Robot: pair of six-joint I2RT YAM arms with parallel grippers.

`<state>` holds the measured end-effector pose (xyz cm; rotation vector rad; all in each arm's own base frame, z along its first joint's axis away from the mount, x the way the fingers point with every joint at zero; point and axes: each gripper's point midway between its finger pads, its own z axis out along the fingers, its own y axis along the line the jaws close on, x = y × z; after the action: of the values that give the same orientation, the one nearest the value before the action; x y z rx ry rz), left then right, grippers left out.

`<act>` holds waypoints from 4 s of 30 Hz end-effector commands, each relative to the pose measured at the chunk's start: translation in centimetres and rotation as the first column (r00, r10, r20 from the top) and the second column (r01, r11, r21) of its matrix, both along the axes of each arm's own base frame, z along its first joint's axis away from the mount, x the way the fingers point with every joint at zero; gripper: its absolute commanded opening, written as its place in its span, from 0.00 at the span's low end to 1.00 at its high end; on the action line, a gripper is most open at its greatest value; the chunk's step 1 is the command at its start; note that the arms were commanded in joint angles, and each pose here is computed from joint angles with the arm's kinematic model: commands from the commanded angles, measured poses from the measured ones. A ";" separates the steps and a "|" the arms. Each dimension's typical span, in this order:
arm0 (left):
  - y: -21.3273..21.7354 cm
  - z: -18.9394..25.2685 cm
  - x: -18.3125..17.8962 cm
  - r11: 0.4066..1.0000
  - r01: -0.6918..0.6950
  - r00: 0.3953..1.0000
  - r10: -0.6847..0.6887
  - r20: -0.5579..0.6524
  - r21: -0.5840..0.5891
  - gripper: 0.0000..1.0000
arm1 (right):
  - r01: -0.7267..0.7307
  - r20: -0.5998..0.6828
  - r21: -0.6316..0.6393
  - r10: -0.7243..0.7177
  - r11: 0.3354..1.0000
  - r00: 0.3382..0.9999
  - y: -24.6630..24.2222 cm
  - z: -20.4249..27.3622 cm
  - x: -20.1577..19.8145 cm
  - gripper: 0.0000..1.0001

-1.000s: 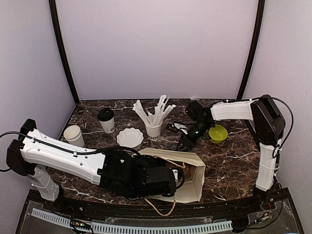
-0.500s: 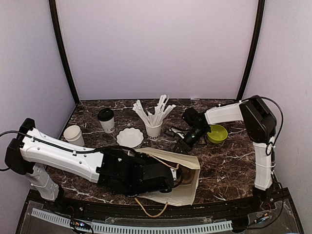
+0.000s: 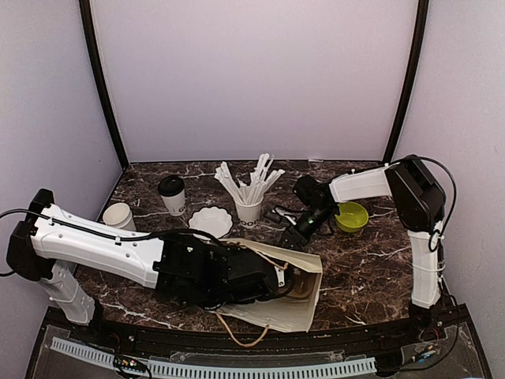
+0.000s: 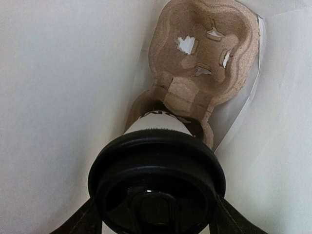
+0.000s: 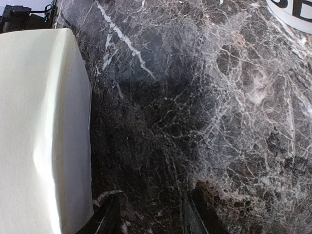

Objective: Pack the takeout coffee

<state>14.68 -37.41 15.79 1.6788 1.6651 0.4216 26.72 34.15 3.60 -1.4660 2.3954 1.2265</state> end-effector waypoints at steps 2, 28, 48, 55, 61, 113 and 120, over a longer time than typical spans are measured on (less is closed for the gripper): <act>-0.7 2.5 -0.3 0.998 0.030 0.999 -0.032 -0.026 -0.047 0.27 | -0.008 0.012 0.022 0.007 1.000 1.000 0.8 0.7 0.1 0.44; -0.5 4.6 -2.2 0.995 -0.002 0.998 0.008 0.066 -0.101 0.23 | -0.213 -0.023 0.222 0.224 0.951 0.974 1.8 7.1 -5.9 0.43; 1.3 4.6 -3.7 0.955 -0.066 0.997 0.073 0.015 -0.289 0.24 | -0.189 0.073 0.114 0.182 0.975 0.981 1.9 7.8 -3.5 0.44; 0.8 6.4 -4.6 0.927 -0.037 0.999 0.022 -0.044 -0.374 0.24 | -0.158 0.132 0.106 0.144 0.982 0.981 -0.6 13.0 -2.7 0.51; -0.1 4.4 -3.4 0.923 -0.059 0.998 0.046 -0.044 -0.381 0.24 | -0.144 0.290 0.161 0.092 0.977 0.953 -2.2 20.2 -3.3 0.63; -6.8 14.4 -0.7 0.763 -0.048 0.996 -0.012 -0.088 -0.645 0.24 | 0.033 0.654 0.074 -0.074 0.997 0.753 -3.2 28.4 -2.0 0.00; -6.1 17.3 -0.9 0.701 0.009 0.998 -0.048 -0.035 -0.713 0.23 | 0.102 0.663 0.073 -0.125 0.992 0.738 -4.4 28.5 0.5 0.00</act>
<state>13.87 -43.86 30.52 1.1587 1.6273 -0.2336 25.32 29.95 31.09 -1.4663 1.9239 0.5948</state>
